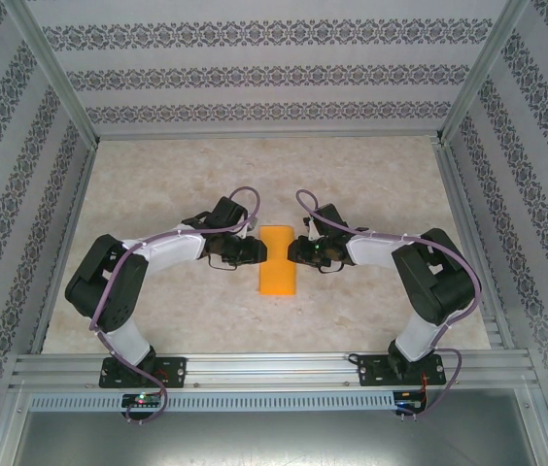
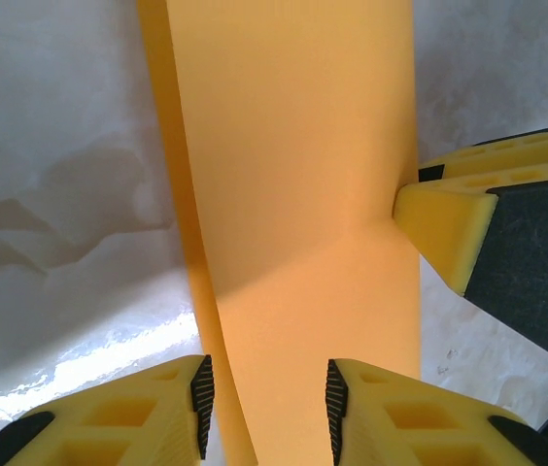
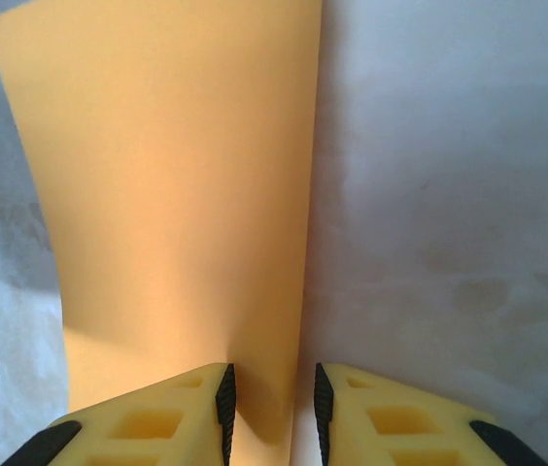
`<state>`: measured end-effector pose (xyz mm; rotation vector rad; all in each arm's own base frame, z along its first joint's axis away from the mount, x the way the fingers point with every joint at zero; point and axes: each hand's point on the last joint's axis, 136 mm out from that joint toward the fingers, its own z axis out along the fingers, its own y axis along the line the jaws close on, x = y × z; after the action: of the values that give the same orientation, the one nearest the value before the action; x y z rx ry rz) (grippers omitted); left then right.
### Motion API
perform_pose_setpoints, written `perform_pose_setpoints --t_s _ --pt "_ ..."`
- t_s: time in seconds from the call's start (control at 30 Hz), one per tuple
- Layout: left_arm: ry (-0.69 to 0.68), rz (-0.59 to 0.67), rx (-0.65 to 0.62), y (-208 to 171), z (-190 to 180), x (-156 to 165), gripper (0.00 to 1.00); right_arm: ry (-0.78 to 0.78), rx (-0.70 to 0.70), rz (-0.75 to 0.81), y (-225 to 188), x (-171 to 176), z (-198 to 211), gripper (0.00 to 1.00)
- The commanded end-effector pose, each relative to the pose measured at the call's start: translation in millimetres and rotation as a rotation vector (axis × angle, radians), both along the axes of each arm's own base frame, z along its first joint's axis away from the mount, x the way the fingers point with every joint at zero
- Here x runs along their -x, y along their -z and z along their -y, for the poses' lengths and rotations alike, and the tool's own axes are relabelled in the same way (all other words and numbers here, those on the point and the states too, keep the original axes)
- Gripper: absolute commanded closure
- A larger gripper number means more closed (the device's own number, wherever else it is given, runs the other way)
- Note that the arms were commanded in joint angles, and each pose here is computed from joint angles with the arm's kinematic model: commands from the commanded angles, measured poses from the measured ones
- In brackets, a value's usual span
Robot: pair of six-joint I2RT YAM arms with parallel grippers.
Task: Fold a paper plane with a square sheet of paper (pick it up from the middle)
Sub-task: Fold the square sheet of paper in half at the center of the table.
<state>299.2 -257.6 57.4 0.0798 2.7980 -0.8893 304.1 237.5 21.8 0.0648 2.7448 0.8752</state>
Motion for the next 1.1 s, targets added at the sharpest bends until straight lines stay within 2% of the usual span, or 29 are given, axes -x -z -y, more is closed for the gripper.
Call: perform_pose_setpoints --t_s 0.0,0.47,1.07 --pt "0.002 0.028 -0.004 -12 -4 -6 0.61 0.021 0.010 -0.014 2 2 7 0.69" --pt "-0.001 0.026 0.004 -14 -2 -8 0.63 0.017 0.088 -0.036 8 2 4 0.71" --pt "-0.049 0.049 -0.011 -23 -18 -10 0.65 -0.033 0.139 -0.044 14 3 -15 0.71"
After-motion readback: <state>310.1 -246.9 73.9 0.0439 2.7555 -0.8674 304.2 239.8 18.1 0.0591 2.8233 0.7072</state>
